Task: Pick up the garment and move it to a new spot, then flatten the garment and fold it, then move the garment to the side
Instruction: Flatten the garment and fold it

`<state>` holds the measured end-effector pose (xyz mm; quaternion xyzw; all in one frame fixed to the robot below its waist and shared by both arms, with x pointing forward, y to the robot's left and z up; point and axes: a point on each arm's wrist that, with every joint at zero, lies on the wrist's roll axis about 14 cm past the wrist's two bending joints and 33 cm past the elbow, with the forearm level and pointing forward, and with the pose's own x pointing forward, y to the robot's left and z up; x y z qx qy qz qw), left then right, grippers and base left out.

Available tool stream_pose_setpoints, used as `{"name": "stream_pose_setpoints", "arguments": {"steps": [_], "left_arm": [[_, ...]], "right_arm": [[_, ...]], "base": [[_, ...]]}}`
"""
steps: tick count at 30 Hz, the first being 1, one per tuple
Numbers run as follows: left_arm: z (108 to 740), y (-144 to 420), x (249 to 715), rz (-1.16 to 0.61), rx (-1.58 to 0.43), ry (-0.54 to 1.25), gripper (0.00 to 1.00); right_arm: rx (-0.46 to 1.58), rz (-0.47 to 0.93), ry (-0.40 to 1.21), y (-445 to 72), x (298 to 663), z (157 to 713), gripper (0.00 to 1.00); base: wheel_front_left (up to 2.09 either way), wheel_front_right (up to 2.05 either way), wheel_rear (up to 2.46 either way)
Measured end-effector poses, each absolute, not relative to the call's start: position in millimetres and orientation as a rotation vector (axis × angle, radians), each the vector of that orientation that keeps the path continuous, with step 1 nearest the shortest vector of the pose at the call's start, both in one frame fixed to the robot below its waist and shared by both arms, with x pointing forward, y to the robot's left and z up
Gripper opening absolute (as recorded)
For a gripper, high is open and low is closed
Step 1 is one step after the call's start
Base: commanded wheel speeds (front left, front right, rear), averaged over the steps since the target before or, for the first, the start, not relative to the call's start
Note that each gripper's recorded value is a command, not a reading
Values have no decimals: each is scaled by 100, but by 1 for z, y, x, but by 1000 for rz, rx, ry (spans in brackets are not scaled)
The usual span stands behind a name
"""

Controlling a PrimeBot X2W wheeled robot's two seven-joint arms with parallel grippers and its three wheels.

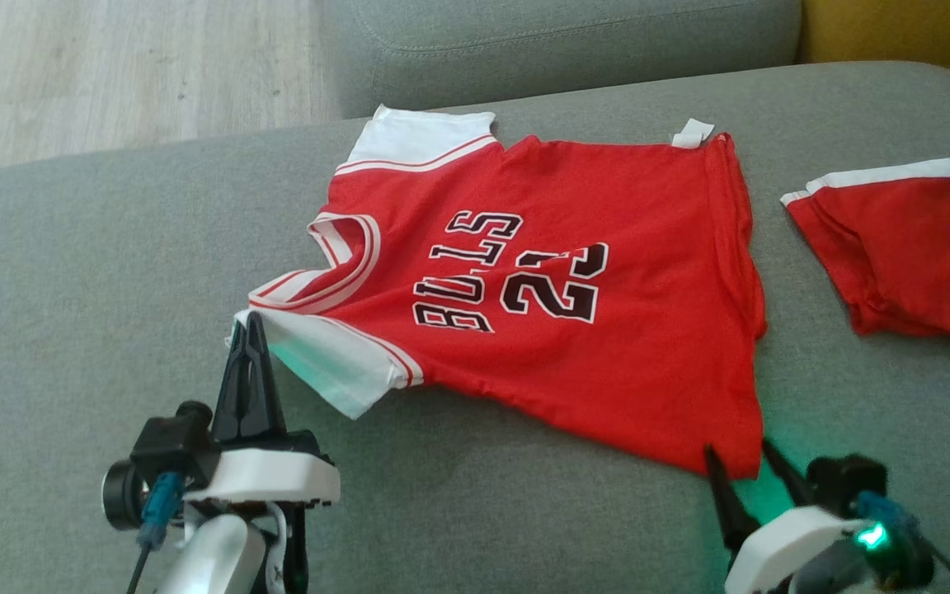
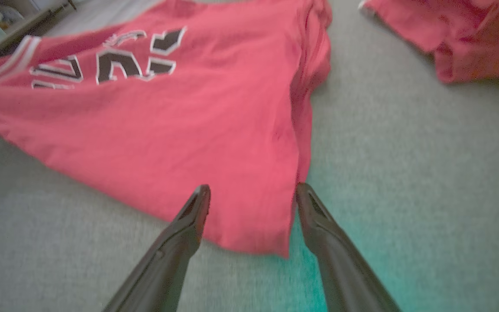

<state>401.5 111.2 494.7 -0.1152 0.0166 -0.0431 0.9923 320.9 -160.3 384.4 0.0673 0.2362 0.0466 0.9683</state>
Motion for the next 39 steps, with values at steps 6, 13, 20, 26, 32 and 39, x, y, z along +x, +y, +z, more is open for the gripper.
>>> {"name": "stream_pose_setpoints", "arguments": {"steps": [6, 13, 20, 26, 32, 39], "left_arm": [[494, 107, 399, -97, -234, 37, 0], [493, 103, 398, -105, -234, 42, 0], [487, 103, 398, -109, -234, 59, 0], [481, 104, 398, -106, -233, 76, 0], [478, 103, 399, -110, -233, 86, 0], [488, 103, 404, -115, -234, 54, 0]], "right_arm": [[135, 107, 580, -156, 302, 368, 100], [128, 113, 554, -154, 305, 377, 100], [122, 119, 566, -153, 306, 373, 100], [119, 126, 588, -151, 307, 367, 100], [121, 134, 609, -148, 307, 360, 24], [120, 129, 565, -150, 316, 367, 0]], "base": [[0, 0, 0], [0, 0, 0], [0, 0, 0], [0, 0, 0], [0, 0, 0], [0, 0, 0]]}}
